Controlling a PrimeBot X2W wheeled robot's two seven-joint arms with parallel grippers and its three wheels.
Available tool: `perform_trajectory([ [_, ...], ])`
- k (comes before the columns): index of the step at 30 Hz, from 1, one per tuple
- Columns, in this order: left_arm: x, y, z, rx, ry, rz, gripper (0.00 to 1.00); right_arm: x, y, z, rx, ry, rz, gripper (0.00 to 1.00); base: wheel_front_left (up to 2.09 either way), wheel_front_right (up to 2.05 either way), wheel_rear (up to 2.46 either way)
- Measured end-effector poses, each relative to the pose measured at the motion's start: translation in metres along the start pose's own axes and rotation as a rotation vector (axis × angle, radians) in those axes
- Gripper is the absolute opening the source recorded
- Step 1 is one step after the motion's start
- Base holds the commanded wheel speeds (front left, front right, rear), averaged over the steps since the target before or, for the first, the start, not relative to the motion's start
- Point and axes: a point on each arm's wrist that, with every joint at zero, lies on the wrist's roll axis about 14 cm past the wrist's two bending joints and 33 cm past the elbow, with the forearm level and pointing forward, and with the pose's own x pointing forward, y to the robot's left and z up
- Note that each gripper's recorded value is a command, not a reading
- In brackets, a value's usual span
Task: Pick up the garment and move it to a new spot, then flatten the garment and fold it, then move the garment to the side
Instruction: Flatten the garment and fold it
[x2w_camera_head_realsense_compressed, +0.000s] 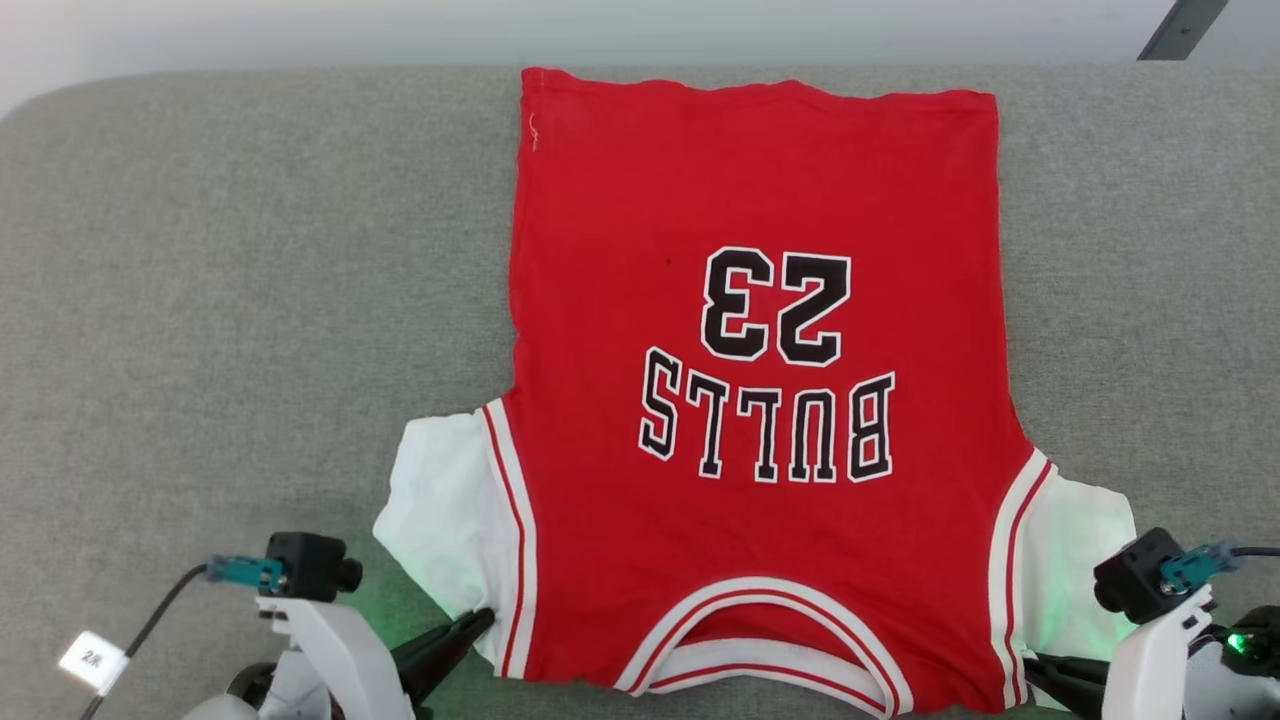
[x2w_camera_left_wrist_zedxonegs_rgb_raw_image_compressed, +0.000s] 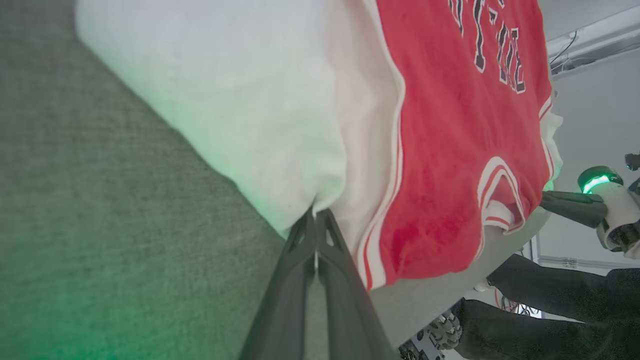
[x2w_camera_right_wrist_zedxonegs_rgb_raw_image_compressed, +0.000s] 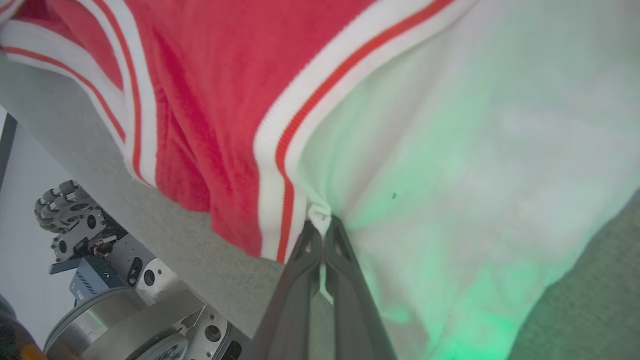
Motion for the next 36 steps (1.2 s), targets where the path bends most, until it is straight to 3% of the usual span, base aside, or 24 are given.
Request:
perform_trajectory([
  [8, 0.008, -0.001, -0.003, 0.001, -0.012, -0.005, 0.00, 0.006, -0.001, -0.003, -0.042, -0.008, -0.030, 0.02, 0.00, 0.00, 0.00],
  [9, 0.009, -0.001, -0.003, 0.002, -0.013, -0.006, 0.00, 0.006, -0.001, -0.003, -0.051, -0.008, -0.032, 0.15, 0.00, 0.00, 0.00],
  [10, 0.010, -0.001, -0.003, 0.005, -0.015, -0.008, 0.00, 0.005, -0.001, -0.001, -0.059, -0.013, -0.035, 0.35, 0.00, 0.00, 0.00],
  [11, 0.010, -0.001, -0.003, 0.005, -0.020, -0.009, 0.00, 0.004, -0.001, -0.001, -0.063, -0.018, -0.038, 0.95, 0.00, 0.00, 0.00],
  [12, 0.011, -0.002, -0.003, 0.005, -0.021, -0.011, 0.00, 0.002, -0.001, 0.000, -0.061, -0.022, -0.040, 1.00, 0.00, 0.00, 0.00],
  [16, 0.011, -0.004, -0.002, 0.007, -0.036, -0.014, 0.00, -0.012, -0.007, 0.011, -0.063, -0.045, -0.054, 1.00, 0.00, 0.00, 0.00],
  [23, 0.007, -0.007, 0.001, 0.015, -0.074, -0.009, 0.00, -0.059, -0.030, 0.067, -0.075, -0.175, -0.103, 1.00, 0.00, 0.00, 0.00],
  [30, 0.009, -0.017, 0.006, 0.020, -0.105, -0.032, 0.00, -0.102, -0.069, 0.175, -0.112, -0.420, -0.221, 1.00, 0.00, 0.00, 0.00],
  [33, 0.014, -0.023, 0.010, 0.030, -0.108, -0.049, 0.00, -0.098, -0.087, 0.219, -0.107, -0.486, -0.274, 1.00, 0.00, 0.00, 0.00],
  [36, 0.021, -0.025, 0.013, 0.025, -0.107, -0.064, 0.00, -0.077, -0.102, 0.254, -0.091, -0.468, -0.302, 1.00, 0.00, 0.00, 0.00],
])
